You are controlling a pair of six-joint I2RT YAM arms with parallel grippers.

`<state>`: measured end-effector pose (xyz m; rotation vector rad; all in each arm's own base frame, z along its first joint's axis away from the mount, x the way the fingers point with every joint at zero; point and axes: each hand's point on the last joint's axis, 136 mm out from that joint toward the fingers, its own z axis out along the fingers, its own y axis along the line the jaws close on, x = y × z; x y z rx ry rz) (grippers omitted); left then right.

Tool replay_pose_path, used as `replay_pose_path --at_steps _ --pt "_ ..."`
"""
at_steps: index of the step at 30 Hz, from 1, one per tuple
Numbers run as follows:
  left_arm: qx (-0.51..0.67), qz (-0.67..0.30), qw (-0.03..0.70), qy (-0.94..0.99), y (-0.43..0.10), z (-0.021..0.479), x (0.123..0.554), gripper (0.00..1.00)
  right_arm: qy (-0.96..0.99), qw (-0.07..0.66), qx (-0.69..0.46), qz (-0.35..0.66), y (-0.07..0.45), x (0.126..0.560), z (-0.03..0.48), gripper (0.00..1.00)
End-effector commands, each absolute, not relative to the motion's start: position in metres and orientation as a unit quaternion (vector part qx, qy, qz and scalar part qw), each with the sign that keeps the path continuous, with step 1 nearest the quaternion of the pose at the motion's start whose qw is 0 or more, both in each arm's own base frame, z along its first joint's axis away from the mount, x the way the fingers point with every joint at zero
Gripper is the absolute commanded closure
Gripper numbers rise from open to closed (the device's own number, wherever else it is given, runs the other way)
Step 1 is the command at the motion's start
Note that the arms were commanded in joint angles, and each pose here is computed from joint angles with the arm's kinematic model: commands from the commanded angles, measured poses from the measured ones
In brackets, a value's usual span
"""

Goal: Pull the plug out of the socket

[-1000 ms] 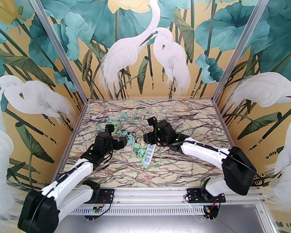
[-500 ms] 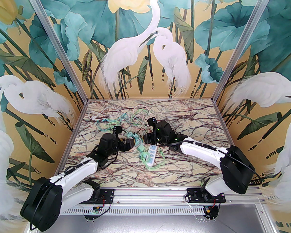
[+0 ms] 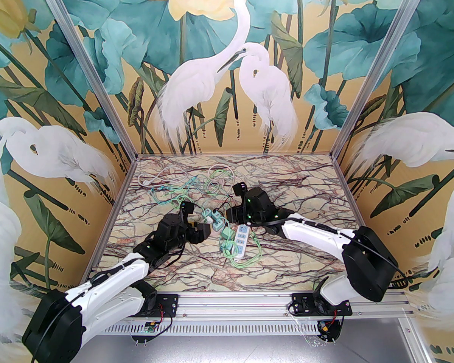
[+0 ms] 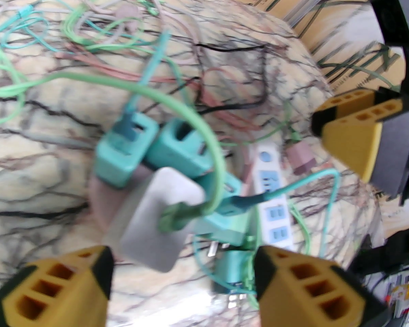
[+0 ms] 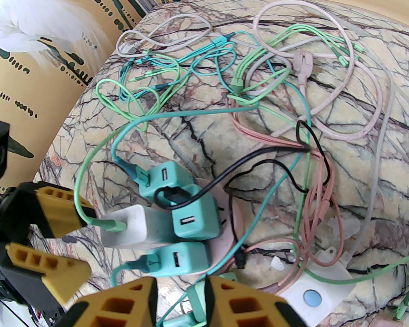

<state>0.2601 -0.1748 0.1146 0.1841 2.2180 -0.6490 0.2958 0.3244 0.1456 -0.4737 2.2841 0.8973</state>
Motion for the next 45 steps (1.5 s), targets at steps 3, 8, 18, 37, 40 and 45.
replay_pose_path --at_steps 3,8,18,37,40,45 --pt "0.107 -0.189 0.385 0.897 -0.167 0.099 0.266 0.32 0.87 0.309 -0.171 0.345 0.325 0.297 0.139 0.68" --pt "0.138 -0.183 0.385 0.894 -0.177 0.095 0.276 0.3 0.87 0.306 -0.171 0.347 0.326 0.296 0.137 0.68" --pt "0.178 -0.182 0.351 0.901 -0.197 0.08 0.29 0.42 0.869 0.308 -0.16 0.353 0.32 0.3 0.141 0.68" --pt "0.15 -0.124 0.342 0.919 -0.188 0.075 0.274 0.68 0.86 0.257 -0.132 0.421 0.326 0.304 0.134 0.7" --pt "0.135 -0.108 0.343 0.923 -0.182 0.076 0.276 0.67 0.858 0.224 -0.126 0.444 0.338 0.303 0.125 0.69" --pt "0.129 -0.111 0.347 0.922 -0.183 0.079 0.278 0.65 0.863 0.185 -0.116 0.456 0.35 0.307 0.111 0.68"
